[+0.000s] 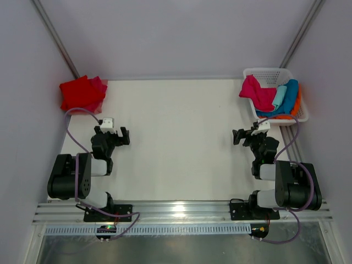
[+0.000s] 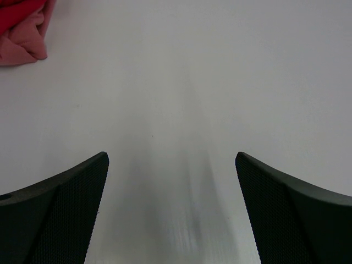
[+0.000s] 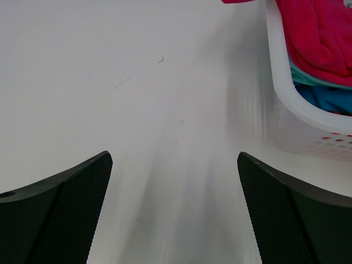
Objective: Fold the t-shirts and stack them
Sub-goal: Grab the tshirt from the pile
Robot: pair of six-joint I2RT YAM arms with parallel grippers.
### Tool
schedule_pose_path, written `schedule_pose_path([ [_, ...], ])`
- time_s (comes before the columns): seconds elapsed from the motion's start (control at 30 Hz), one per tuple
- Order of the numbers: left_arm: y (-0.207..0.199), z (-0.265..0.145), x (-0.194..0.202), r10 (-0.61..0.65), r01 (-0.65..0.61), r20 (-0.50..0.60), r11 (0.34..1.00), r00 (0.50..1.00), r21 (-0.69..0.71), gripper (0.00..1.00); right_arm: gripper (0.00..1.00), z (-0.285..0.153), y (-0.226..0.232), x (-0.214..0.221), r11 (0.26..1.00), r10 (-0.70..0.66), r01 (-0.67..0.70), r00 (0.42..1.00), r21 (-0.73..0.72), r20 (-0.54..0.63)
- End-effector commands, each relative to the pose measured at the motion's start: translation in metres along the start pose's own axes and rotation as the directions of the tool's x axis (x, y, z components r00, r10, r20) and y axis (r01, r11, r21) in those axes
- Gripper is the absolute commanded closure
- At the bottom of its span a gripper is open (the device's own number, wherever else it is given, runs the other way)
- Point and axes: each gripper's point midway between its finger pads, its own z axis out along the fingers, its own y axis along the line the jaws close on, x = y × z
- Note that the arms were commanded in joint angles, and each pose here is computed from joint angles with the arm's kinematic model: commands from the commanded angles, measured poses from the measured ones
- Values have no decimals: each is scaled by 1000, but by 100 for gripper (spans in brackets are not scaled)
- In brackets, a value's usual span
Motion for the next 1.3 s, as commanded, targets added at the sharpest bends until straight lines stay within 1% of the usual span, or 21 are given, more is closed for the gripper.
schedule_pose_path([
  [0.0, 3, 6, -24, 4, -4, 70, 1000, 998, -10, 1, 1, 3, 2, -23, 999, -37, 39, 996, -20, 80],
  [0.4, 3, 6, -24, 6, -5, 70, 1000, 998, -12, 1, 1, 4, 0, -24, 999, -35, 37, 997, -15, 75],
  [1.03, 2, 6, -24, 6, -5, 70, 1000, 998, -9, 1, 1, 0, 0, -29, 999, -35, 35, 994, -2, 100],
  [1.07, 3, 6, -24, 6, -5, 70, 1000, 998, -10, 1, 1, 0, 0, -36, 1000, -28, 28, 993, 0, 116],
  [1.1, 3, 6, -24, 4, -3, 68, 1000, 998, -10, 1, 1, 9, -2, -64, 999, -44, 46, 989, -13, 141],
  [1.13, 3, 6, -23, 4, -3, 67, 1000, 998, -12, 1, 1, 9, -5, -41, 1000, 6, -6, 1000, -6, -29],
  [1.2, 3, 6, -24, 6, -5, 70, 1000, 998, -10, 1, 1, 16, -6, -89, 998, -68, 68, 997, -15, 38],
  [1.27, 2, 6, -24, 4, -4, 68, 1000, 998, -9, 1, 1, 16, 0, -108, 995, -80, 84, 994, -51, 75],
])
